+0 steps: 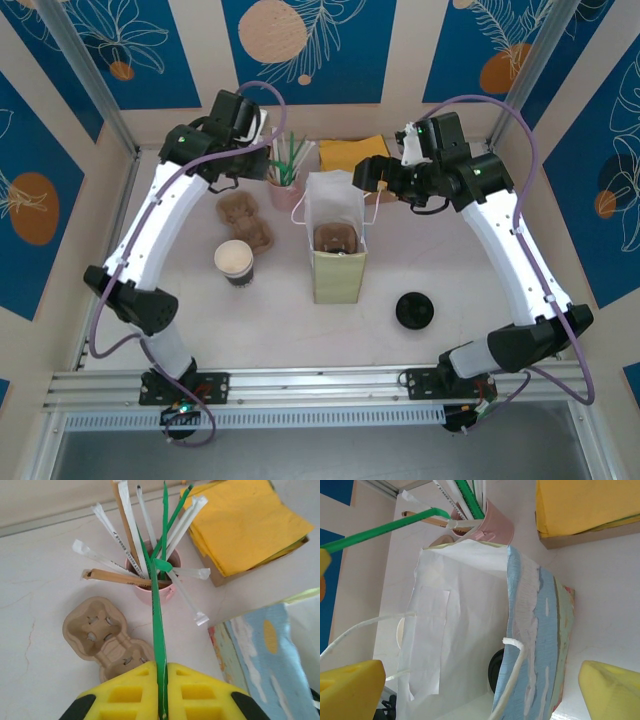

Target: Pack the takeout coffee

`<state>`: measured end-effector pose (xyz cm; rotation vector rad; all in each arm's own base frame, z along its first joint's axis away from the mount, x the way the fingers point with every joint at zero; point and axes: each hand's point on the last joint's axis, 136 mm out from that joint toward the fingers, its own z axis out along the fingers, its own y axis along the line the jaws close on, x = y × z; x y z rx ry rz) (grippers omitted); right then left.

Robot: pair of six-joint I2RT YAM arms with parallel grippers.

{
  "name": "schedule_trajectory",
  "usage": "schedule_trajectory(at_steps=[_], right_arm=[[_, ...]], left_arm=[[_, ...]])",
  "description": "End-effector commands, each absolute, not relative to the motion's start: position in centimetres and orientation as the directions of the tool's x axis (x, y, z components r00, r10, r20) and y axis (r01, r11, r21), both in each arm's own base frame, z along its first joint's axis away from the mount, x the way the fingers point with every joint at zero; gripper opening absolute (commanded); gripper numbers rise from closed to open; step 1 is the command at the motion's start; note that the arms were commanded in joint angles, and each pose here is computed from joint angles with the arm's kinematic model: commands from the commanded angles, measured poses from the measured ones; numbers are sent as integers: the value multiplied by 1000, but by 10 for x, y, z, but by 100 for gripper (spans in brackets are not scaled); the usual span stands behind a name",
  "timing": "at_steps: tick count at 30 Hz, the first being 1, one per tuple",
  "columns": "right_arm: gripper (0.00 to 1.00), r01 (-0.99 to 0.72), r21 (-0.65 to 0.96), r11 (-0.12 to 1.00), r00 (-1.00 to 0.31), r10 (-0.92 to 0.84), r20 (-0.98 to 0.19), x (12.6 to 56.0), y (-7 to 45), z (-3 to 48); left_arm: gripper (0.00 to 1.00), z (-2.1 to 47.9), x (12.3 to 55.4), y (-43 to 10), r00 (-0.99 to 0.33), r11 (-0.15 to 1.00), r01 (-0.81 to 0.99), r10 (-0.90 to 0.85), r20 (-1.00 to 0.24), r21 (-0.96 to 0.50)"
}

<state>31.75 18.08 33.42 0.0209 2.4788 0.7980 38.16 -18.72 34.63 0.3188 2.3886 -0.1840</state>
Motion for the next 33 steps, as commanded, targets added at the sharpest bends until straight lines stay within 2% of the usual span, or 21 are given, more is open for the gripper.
schedule_trajectory(at_steps=[1, 14, 24, 33], right_arm=[[99, -173, 563, 808, -846, 170, -505, 310, 180, 342], [99, -152, 565, 811, -839, 196, -507, 292, 169, 331], [99, -129, 562, 817, -837, 214, -504, 282, 159, 325], [99, -128, 566, 815, -838, 216, -501, 278, 157, 323]], left_arm=[[9, 384, 354, -189, -685, 943, 306, 123, -718, -131], [11, 440, 310, -215, -603, 854, 437, 43, -796, -284], [11, 431, 279, -252, -634, 808, 507, 115, -765, -299], [11, 416, 259, -254, -656, 824, 508, 180, -733, -252]])
